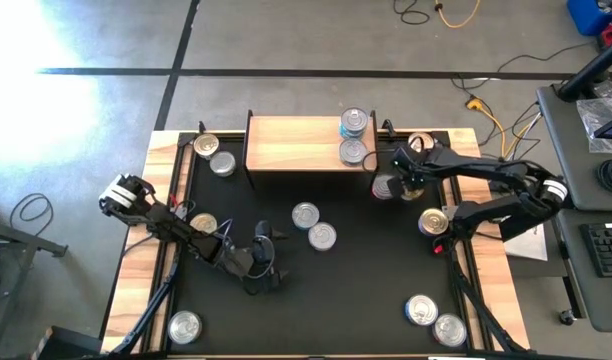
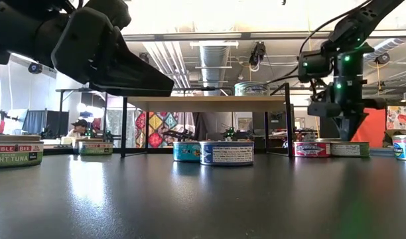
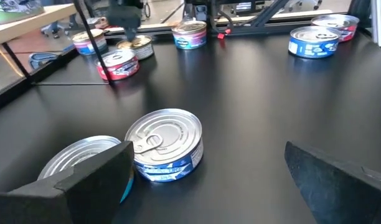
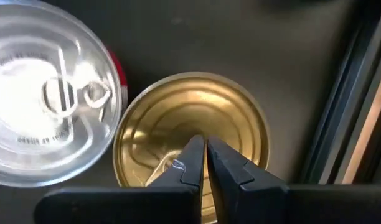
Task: Stack canned seafood by type on shelf
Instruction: Stack the green tuna can on top of the green tuna can on the shelf
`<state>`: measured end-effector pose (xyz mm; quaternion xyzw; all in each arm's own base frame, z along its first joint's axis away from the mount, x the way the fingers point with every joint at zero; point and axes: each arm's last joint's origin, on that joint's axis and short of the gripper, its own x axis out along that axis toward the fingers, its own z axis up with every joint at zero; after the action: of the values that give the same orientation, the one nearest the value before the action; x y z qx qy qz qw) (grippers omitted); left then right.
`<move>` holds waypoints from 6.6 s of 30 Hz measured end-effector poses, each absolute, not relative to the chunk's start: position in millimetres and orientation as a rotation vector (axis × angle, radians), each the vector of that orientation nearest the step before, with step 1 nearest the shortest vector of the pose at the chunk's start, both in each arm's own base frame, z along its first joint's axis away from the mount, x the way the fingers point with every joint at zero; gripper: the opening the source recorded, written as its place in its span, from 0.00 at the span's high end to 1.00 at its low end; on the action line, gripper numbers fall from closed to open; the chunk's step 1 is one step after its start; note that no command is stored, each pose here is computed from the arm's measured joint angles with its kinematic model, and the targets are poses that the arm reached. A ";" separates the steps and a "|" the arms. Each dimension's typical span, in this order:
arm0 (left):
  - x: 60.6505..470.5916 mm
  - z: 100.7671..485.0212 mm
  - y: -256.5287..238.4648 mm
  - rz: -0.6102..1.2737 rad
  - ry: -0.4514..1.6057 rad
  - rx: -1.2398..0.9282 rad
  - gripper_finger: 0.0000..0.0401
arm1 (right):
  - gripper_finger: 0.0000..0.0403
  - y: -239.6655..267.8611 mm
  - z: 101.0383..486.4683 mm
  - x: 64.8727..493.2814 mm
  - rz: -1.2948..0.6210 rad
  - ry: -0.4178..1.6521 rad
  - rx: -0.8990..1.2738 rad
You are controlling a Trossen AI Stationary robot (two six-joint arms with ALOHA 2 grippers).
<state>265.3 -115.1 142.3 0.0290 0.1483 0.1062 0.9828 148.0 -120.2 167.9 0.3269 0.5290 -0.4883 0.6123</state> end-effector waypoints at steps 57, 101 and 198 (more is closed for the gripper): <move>267.3 151.3 -111.9 0.336 0.203 0.046 0.00 | 0.97 60.4 196.8 230.4 -0.937 1.324 0.224; 270.5 138.1 -114.0 0.329 0.218 0.053 0.00 | 0.97 108.1 174.9 357.9 -0.121 0.999 0.357; 268.0 30.7 -135.3 0.243 0.231 -0.060 0.00 | 0.97 102.6 130.4 330.3 -0.386 0.848 0.270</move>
<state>268.0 -135.3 30.7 -0.0297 0.1152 0.1210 0.9855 330.3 102.6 130.4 0.1296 0.4074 -0.1853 0.8848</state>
